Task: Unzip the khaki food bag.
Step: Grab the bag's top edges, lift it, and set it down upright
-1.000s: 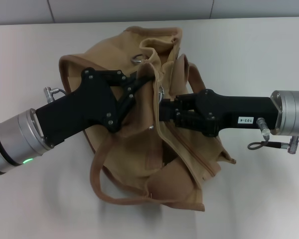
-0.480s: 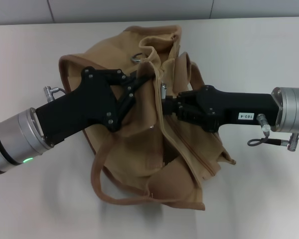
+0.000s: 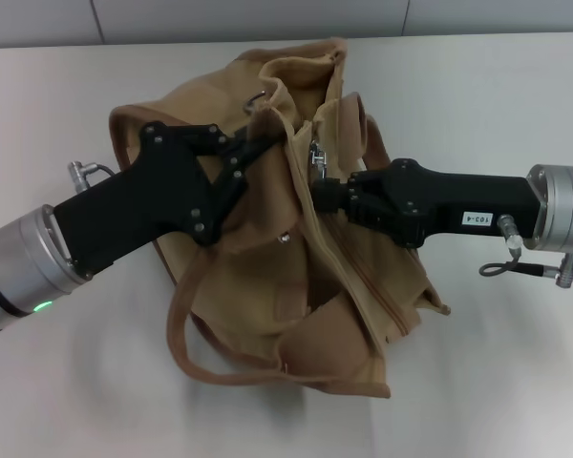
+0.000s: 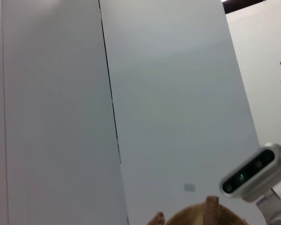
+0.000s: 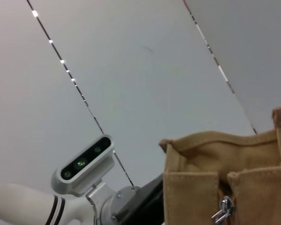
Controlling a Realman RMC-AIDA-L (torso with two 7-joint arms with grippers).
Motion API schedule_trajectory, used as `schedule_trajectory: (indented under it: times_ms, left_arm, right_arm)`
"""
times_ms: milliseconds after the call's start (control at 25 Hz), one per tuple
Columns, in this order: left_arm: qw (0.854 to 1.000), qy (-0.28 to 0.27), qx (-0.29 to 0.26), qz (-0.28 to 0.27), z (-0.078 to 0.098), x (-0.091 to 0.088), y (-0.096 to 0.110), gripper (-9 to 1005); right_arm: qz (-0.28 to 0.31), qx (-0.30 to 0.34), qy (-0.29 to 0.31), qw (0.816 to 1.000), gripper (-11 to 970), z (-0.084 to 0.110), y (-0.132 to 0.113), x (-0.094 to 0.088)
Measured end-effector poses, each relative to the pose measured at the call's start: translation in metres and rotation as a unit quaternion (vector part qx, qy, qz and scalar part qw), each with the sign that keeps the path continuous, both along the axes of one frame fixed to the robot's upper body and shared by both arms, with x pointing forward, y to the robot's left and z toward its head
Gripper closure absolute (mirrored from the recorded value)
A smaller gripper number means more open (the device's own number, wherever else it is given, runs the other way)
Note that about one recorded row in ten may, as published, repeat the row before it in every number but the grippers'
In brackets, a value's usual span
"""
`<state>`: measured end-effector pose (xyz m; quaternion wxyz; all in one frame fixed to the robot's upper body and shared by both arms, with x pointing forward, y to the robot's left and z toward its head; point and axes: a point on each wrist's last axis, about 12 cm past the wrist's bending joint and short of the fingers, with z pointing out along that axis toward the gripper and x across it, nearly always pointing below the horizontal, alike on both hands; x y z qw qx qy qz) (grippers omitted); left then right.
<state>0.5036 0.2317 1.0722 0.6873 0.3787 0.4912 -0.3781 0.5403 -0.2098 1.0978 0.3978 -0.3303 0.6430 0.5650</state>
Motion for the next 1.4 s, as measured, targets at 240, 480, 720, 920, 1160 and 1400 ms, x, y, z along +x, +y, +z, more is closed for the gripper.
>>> schedule_trajectory:
  times_ms: [240,480,720,920,1160,1400]
  left_arm:
    - [1.000,-0.005,-0.010,0.014,0.002,0.001,0.004,928]
    - [0.998,-0.010,-0.030,0.052,0.004,0.002,0.014,927]
    - [0.992,-0.015,-0.057,0.107,0.005,0.002,0.027,926]
    - [0.987,-0.016,-0.071,0.141,0.005,0.000,0.036,925]
    - [0.984,-0.014,-0.075,0.160,0.005,0.001,0.040,924]
    - [0.983,-0.009,-0.074,0.168,0.003,0.002,0.041,923]
  right_arm:
    - [-0.004,-0.002,0.003,1.000,956,-0.002,-0.004,-0.002]
    - [-0.007,-0.005,0.008,1.000,956,-0.006,-0.010,-0.007]
    - [0.000,-0.031,0.010,0.999,956,-0.014,-0.019,-0.014]
    - [0.001,-0.059,0.019,0.998,955,-0.023,-0.037,-0.025]
    - [-0.008,-0.066,0.024,0.998,955,-0.027,-0.054,-0.036]
    - [-0.013,-0.068,0.024,0.997,955,-0.029,-0.059,-0.041]
